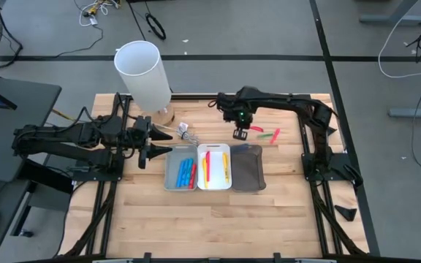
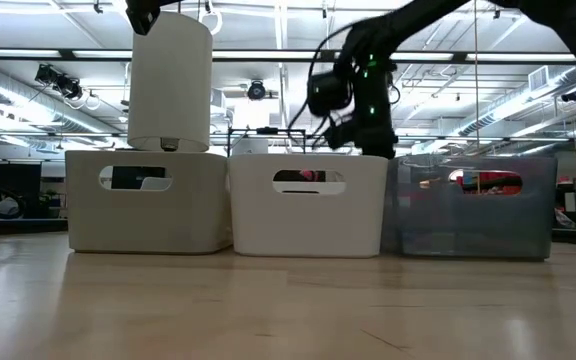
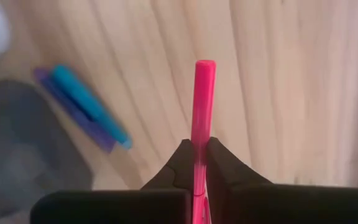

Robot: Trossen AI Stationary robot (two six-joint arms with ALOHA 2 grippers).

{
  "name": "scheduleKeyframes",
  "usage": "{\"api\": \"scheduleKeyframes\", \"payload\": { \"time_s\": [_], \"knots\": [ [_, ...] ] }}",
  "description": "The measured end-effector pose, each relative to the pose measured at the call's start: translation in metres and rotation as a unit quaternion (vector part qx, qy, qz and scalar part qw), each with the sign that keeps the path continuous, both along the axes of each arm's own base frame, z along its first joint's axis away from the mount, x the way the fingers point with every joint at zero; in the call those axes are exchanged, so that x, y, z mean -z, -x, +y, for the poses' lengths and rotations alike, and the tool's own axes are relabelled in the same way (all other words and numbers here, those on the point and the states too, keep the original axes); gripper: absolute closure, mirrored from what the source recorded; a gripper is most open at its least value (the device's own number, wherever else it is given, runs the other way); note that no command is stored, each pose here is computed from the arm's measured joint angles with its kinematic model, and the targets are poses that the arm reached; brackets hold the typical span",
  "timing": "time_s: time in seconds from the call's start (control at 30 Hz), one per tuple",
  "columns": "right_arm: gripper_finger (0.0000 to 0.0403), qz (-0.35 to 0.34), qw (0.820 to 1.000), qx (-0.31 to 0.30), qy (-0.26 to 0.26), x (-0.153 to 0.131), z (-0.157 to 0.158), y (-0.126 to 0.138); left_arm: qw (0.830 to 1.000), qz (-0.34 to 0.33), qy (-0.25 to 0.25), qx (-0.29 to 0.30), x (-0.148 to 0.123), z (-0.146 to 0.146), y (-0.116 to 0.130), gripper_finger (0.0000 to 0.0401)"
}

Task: Pick & Place Markers
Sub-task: Put the big pink pen into the white bin

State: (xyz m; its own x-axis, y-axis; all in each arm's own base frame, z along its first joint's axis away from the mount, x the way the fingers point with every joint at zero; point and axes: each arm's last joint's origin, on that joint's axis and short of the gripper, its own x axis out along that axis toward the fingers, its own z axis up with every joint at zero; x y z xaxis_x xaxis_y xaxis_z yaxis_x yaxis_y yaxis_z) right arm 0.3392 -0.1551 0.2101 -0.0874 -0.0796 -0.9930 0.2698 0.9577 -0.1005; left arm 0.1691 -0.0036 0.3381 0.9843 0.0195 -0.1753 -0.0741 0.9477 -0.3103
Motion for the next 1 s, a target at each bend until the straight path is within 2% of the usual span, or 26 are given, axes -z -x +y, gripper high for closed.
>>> {"api": "scheduleKeyframes", "payload": {
  "time_s": [0.17, 0.3, 0.5, 0.73, 0.8, 0.9, 1.0],
  "knots": [
    [0.0392, 0.0, 0.999, -0.034, 0.001, -0.028, 0.013, 0.004, 1.0, 0.0, 0.001, 0.0, 0.0, 0.0, 0.0, 0.0169],
    [0.0392, 0.023, 0.997, -0.072, 0.029, -0.053, 0.028, 0.006, 1.0, -0.001, 0.009, -0.003, 0.0, 0.0, 0.0, 0.0169],
    [0.0392, 0.037, 0.993, -0.109, 0.03, -0.085, 0.051, 0.005, 1.0, -0.001, 0.009, -0.003, 0.0, 0.0, 0.0, 0.0169],
    [0.0392, -0.018, 0.985, -0.164, 0.051, -0.115, 0.082, -0.007, 1.0, -0.001, 0.018, -0.005, 0.0, 0.0, 0.0, 0.0169],
    [0.0392, -0.031, 0.981, -0.183, 0.055, -0.121, 0.091, -0.009, 0.999, -0.002, 0.044, -0.018, 0.0, 0.001, 0.0, 0.0169],
    [0.0392, -0.043, 0.974, -0.214, 0.064, -0.13, 0.103, -0.012, 0.993, -0.006, 0.11, -0.05, 0.0, 0.003, 0.0, 0.0169],
    [0.0392, -0.041, 0.963, -0.245, 0.106, -0.137, 0.116, -0.014, 0.979, -0.008, 0.191, -0.064, 0.001, 0.006, -0.002, 0.0169]
  ]
}}
